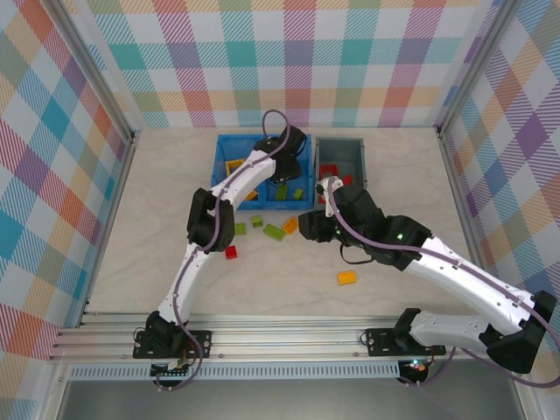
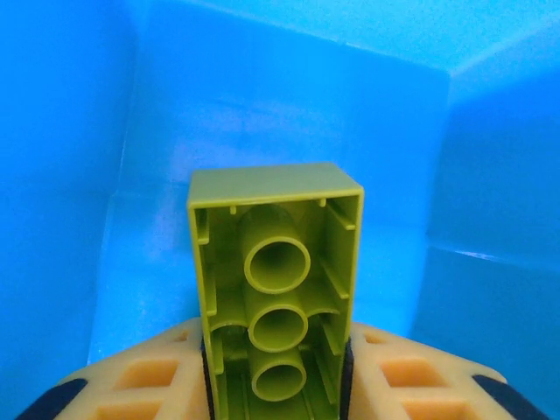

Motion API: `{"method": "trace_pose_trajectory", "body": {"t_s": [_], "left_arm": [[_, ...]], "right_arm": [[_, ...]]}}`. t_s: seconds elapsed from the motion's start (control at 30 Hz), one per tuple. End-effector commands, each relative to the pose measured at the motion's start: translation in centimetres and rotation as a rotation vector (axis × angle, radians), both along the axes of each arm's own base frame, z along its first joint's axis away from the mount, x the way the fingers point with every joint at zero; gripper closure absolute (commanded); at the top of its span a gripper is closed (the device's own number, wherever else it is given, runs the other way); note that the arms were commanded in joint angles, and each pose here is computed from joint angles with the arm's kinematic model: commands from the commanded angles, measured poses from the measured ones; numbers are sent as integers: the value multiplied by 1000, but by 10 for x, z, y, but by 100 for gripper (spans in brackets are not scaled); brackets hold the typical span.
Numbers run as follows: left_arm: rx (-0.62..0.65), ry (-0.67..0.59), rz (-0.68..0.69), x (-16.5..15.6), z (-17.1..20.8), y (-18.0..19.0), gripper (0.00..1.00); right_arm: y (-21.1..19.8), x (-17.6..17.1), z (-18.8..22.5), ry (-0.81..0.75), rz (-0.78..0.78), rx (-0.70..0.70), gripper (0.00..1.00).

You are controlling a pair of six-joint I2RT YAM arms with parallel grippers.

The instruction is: Sort the legos into containers by color

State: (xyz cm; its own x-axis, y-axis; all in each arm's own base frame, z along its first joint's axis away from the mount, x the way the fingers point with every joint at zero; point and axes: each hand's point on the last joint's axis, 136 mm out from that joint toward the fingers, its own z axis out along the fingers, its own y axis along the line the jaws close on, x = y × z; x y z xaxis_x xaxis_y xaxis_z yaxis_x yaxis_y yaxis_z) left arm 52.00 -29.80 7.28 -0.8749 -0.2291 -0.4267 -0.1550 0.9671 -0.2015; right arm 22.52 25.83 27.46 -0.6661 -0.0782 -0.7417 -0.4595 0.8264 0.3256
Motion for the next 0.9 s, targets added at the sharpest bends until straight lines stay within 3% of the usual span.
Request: {"method": "trace_pose_trajectory", "body": {"t_s": [0.0,0.3,0.53,0.7,0.87], "left_arm": [[-12,-8,-23,1,10,0,61],[-63,-79,-28,-10,73,5,47],[-120,-181,4,-37,154,22,50],[-198,-277,81,-94,215,60,52],[-234,-320,122,-174,234,110,52]], "right_arm": [[11,8,9,-37,-6,36,50],[13,4,-1,-12,5,19,49],[11,4,-10,2,7,-17,51],[20,5,-30,31,21,-63,53],[53,1,-60,59,102,-180,52]]}}
